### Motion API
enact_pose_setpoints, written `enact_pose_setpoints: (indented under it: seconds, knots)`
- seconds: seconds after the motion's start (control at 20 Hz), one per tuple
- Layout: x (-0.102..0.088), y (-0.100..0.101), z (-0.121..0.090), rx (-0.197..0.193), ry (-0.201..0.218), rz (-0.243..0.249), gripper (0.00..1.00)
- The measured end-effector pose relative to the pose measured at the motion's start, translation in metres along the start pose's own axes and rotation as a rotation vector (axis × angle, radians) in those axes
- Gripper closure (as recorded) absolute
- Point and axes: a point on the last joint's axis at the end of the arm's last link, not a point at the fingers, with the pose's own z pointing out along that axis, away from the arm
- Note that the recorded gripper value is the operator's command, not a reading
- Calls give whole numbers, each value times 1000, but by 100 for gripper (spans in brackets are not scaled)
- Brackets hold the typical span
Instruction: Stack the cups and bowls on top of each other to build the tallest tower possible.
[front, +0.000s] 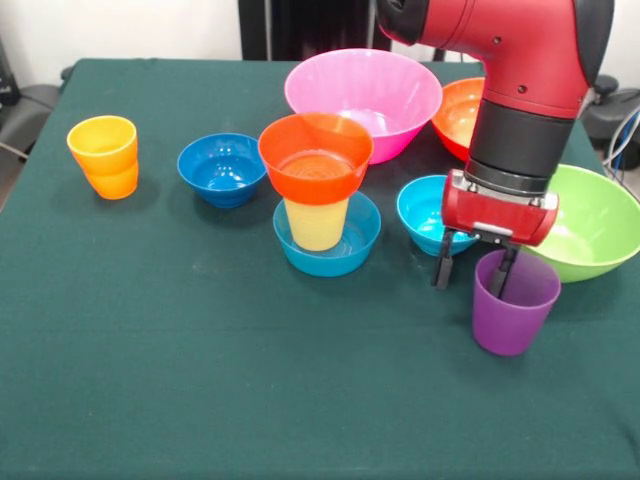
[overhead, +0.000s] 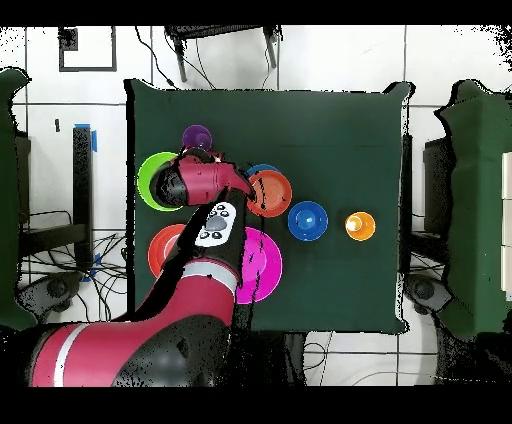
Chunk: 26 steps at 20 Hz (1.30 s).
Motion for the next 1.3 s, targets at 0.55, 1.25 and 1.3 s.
enact_pose_setpoints:
  seconds: [0.55,1.25,1.3]
  knots:
    - [-7,5,-2,-18,-72,-11,100]
    - [-10,6,-5,-23,-81,-9,100]
    - [-12,7,-7,-24,-84,-10,100]
